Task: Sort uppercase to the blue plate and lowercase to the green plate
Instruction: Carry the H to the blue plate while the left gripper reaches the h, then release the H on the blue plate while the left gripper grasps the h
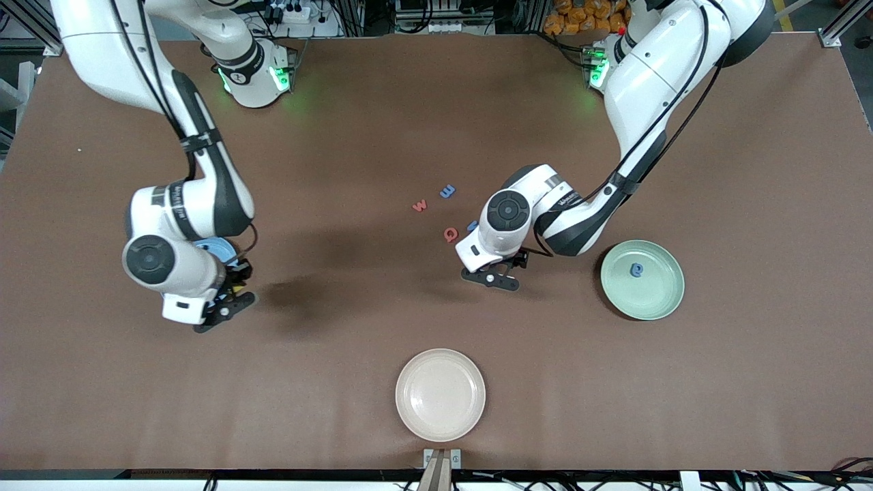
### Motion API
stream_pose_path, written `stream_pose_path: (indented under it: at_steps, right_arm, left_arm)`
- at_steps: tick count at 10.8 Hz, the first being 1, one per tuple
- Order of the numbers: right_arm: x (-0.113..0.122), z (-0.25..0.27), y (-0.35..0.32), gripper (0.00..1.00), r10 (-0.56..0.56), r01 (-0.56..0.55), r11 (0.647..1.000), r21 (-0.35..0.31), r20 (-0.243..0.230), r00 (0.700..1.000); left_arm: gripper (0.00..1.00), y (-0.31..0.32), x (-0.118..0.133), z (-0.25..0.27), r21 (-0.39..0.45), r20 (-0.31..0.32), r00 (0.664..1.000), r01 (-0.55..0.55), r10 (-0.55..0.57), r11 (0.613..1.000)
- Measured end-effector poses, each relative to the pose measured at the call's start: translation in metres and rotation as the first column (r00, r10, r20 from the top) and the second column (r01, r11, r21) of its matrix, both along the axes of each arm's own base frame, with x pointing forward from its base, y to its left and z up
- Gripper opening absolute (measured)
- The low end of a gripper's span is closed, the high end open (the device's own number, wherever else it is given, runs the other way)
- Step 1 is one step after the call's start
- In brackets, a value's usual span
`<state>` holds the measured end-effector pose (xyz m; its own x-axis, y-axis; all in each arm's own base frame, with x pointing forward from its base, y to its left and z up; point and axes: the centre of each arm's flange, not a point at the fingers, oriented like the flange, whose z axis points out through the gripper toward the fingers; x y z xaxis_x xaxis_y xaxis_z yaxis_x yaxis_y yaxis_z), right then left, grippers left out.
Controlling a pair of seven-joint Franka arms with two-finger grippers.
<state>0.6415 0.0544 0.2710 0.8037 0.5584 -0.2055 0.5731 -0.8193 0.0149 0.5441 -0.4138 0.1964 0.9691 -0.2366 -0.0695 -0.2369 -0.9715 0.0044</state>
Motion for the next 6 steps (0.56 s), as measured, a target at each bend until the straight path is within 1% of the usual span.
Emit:
stream_pose_path:
  at_steps: [2,4,6]
  right_arm:
    - [-0.016,-0.014,-0.031,0.34,0.007,-0.007,1.0,-0.006,-0.052,0.999]
    - [-0.032,-0.032,-0.052,0.34,0.013,-0.014,1.0,-0.012,-0.104,0.994]
    - [-0.048,-0.048,-0.075,0.34,0.002,-0.005,1.0,-0.02,-0.142,0.99]
  left_arm:
    - [1.0,-0.001,-0.002,-0.006,0.003,-0.007,1.0,-0.028,0.028,1.0]
    - [1.0,-0.001,-0.005,-0.011,0.018,-0.003,1.0,-0.029,0.03,0.999]
    - [1.0,0.0,-0.01,-0.017,0.038,0.001,0.999,-0.035,0.035,0.999]
